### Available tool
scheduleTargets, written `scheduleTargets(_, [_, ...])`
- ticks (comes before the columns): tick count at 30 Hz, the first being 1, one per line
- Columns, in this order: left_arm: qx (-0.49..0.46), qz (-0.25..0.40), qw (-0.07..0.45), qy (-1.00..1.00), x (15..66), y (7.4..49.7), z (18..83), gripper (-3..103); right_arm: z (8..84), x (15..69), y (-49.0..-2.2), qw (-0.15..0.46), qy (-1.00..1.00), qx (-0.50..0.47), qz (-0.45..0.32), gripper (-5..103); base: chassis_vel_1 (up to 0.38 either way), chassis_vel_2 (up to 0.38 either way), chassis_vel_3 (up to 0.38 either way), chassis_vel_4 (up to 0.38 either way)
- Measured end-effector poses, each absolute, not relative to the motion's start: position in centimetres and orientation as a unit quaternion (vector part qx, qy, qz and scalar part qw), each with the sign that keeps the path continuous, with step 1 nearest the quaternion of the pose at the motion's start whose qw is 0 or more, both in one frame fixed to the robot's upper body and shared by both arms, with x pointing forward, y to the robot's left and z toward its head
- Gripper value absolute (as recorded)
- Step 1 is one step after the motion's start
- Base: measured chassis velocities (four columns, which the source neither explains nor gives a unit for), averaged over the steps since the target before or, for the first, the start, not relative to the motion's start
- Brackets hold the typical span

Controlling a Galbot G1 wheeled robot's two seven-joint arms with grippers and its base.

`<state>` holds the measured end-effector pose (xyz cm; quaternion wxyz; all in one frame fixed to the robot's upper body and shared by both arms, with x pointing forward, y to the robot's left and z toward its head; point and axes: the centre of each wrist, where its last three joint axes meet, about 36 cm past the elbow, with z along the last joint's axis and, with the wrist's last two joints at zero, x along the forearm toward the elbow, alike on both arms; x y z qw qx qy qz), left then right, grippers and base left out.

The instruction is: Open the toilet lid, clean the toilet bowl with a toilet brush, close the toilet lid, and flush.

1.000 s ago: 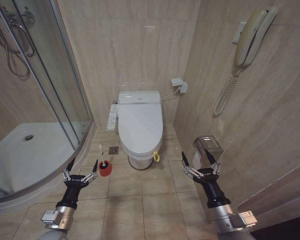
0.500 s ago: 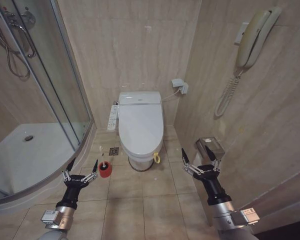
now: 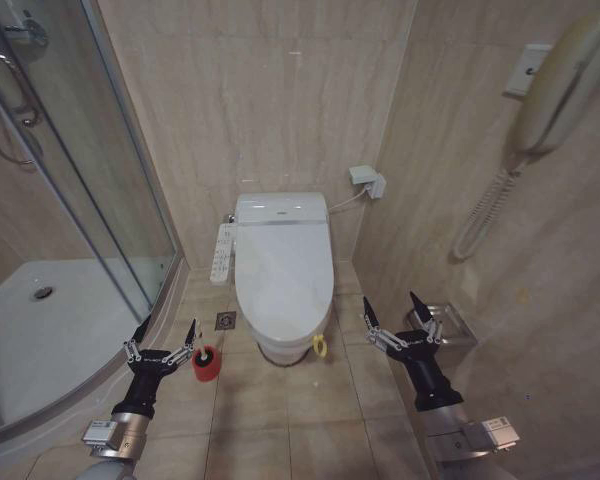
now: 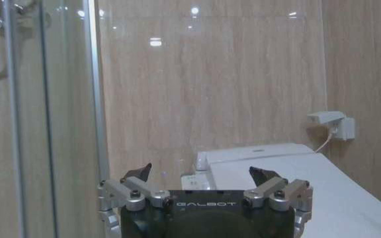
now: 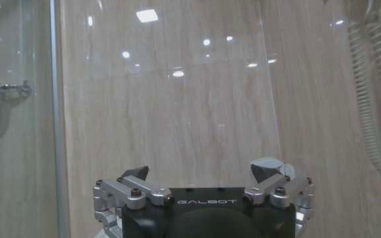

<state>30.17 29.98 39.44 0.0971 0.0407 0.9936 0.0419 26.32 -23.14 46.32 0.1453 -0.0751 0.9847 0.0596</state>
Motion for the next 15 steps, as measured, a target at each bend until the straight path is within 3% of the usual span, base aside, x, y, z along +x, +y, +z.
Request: scheduleTargets(15, [0.041, 0.042, 0.097, 0.994, 30.15, 29.98, 39.43, 100, 45.72, 26.45, -23.04, 0.141, 0.985, -0.075, 0.058, 100, -0.125, 0.124, 0.122, -0.126])
